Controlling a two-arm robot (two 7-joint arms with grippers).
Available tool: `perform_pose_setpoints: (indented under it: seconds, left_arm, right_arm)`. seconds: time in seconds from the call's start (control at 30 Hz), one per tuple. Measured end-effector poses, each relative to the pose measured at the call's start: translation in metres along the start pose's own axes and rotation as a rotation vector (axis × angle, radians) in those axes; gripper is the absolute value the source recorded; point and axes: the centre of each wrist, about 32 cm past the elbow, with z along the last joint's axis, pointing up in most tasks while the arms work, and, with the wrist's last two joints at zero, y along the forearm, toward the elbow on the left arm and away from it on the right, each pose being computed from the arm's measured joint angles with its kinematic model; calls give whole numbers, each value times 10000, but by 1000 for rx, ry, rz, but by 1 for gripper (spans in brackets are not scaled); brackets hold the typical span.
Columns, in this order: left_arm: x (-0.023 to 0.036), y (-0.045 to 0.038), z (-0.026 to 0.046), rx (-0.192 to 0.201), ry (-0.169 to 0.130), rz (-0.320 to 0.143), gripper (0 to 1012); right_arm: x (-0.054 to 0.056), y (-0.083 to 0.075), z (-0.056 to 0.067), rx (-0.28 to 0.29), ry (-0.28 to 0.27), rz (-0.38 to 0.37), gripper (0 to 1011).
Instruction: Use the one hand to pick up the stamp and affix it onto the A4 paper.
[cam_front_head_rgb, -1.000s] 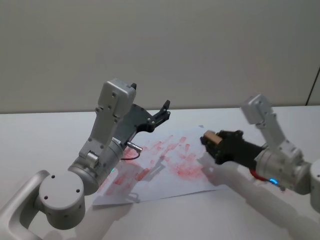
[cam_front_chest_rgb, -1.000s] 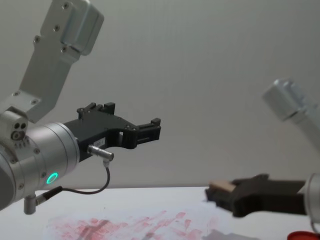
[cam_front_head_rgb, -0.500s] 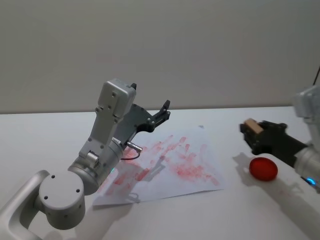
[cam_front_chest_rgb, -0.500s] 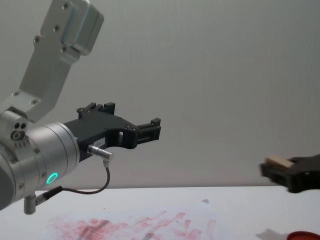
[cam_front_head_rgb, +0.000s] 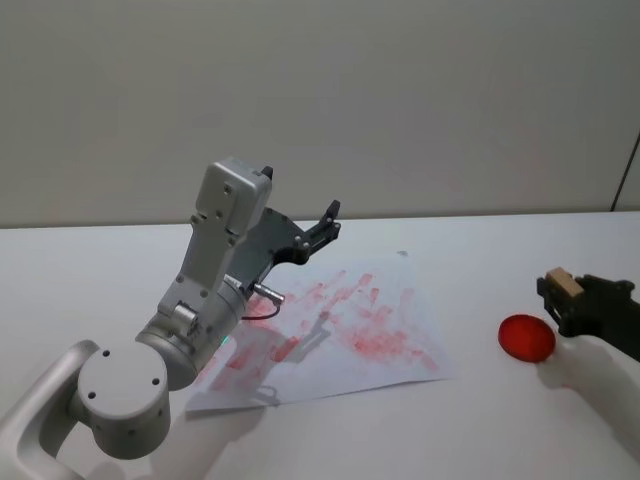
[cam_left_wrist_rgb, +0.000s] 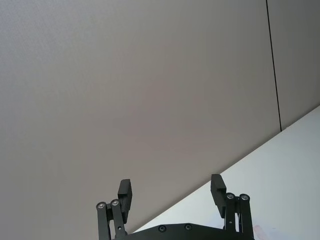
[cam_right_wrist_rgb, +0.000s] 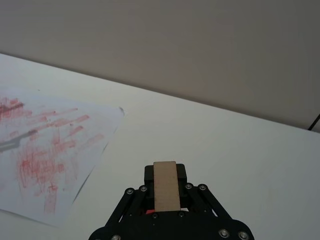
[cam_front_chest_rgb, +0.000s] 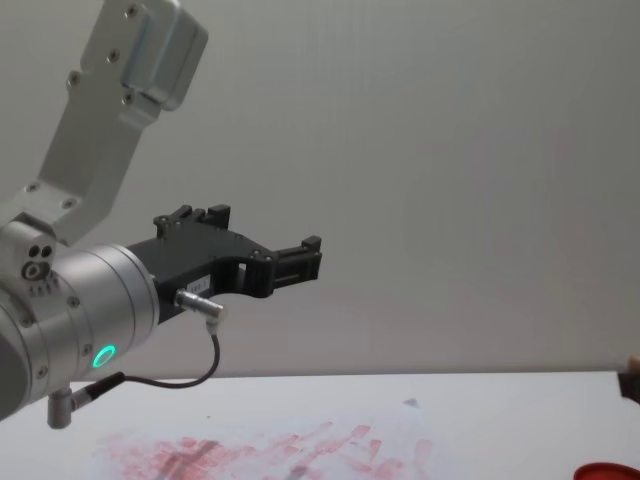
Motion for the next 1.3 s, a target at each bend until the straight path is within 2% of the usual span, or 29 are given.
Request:
perform_pose_setpoints:
  seconds: [0.27,0.67,1.3]
  left_arm:
    - [0,0,0,0,0,0,1001]
    - [0,0,0,0,0,0,1001]
    - [0,0,0,0,0,0,1001]
  right_arm:
    - [47,-33,-73,-53,12,17,220]
    - [48,-9,-187,-114,20,32,220]
    - [58,189,-201,-124,-5,61,220]
